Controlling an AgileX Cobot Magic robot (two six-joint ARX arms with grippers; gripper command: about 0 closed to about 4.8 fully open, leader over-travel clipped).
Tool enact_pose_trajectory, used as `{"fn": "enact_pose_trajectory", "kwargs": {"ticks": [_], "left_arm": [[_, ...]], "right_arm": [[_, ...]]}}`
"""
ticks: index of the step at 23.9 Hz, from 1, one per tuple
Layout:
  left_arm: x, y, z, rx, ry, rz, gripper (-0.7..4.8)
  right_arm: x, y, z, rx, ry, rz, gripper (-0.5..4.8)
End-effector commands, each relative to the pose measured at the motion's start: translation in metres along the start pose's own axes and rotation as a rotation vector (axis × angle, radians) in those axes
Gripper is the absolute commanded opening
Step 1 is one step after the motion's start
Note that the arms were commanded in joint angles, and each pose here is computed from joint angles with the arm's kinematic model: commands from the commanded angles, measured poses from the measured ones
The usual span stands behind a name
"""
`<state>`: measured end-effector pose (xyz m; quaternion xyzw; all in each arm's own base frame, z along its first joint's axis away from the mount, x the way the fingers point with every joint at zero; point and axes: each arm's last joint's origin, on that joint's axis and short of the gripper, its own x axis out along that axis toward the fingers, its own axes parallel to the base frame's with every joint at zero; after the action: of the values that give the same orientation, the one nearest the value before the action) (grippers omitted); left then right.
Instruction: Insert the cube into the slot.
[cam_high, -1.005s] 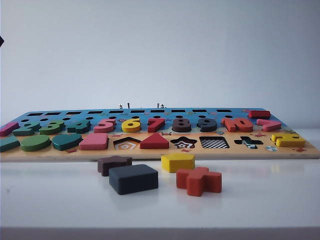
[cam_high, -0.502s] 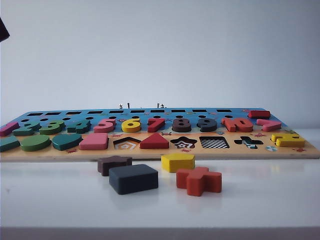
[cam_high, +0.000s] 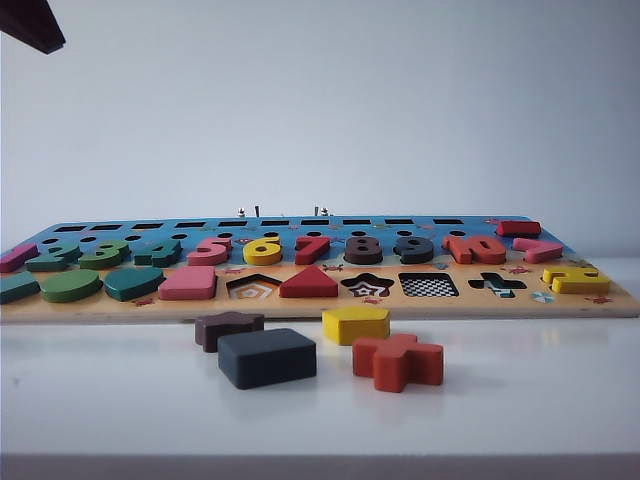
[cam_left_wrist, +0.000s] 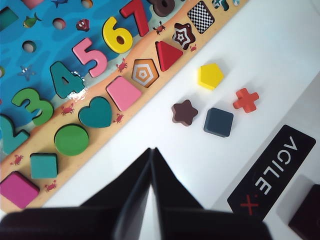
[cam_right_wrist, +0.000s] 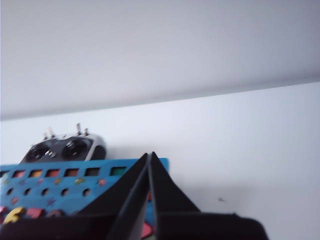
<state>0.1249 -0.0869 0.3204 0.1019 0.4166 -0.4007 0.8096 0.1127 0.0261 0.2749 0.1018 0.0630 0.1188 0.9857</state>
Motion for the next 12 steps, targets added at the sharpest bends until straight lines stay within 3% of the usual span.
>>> {"fn": "enact_pose_trajectory", "kwargs": {"ticks": [1,4,7,9,12], "left_arm": [[0.001,0.000,0.006,0.009,-0.038,-0.026,0.18],[0.002,0.001,0.009,-0.036,-0.063,-0.026,0.20],[0.002,0.001,0.009,-0.095,-0.064,-0.028,0.20],[0.002,0.001,0.009,-0.131,-0.064,-0.029,0.20],[0.003,0.001,0.010,-0.159,-0.056,-0.030,0.21]], "right_arm": [[0.010,0.013,0.009,-0.057,0.132,0.155,0.40],[0.027,0.034,0.018,-0.133,0.321,0.308,1.45],[0.042,0.053,0.017,-0.157,0.485,0.372,1.82],[0.053,0.070,0.010,-0.185,0.642,0.420,2.67],[0.060,0.084,0.004,-0.170,0.760,0.438,3.25]]}}
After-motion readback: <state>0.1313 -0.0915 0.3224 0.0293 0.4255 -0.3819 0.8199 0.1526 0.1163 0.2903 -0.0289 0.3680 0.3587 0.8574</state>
